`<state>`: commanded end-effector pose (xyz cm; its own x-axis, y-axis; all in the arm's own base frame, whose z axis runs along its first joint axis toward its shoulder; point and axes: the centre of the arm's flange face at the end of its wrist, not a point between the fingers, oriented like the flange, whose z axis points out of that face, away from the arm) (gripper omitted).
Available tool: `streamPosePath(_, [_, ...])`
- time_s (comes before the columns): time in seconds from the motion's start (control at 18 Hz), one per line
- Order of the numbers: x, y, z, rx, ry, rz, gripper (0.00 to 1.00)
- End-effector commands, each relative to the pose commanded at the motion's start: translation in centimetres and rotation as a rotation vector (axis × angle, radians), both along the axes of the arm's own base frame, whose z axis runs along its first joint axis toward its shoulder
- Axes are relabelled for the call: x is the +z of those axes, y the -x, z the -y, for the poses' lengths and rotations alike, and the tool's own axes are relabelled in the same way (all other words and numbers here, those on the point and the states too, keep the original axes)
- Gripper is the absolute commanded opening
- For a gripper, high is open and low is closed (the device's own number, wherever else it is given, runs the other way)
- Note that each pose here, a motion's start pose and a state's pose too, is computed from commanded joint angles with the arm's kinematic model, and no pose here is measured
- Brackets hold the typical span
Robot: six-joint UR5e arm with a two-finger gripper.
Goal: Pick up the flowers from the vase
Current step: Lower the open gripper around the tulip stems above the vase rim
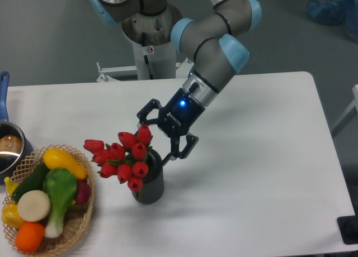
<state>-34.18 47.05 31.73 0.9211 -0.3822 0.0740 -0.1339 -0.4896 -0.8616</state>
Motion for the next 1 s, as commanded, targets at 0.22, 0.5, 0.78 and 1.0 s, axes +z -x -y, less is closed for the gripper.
streamPosePath(0.22, [0.0, -0.2, -0.2, -0.005, -0.001, -0.002, 1.0])
streamPosePath(0.5, [0.2, -0.5, -0.8, -0.019, -0.005, -0.008, 1.0])
streamPosePath(0.78, [0.0, -0.9, -1.1, -0.027, -0.001, -0.005, 1.0])
streamPosePath(1.0, [0.0, -0.9, -1.1, -0.029, -0.003, -0.008, 0.8])
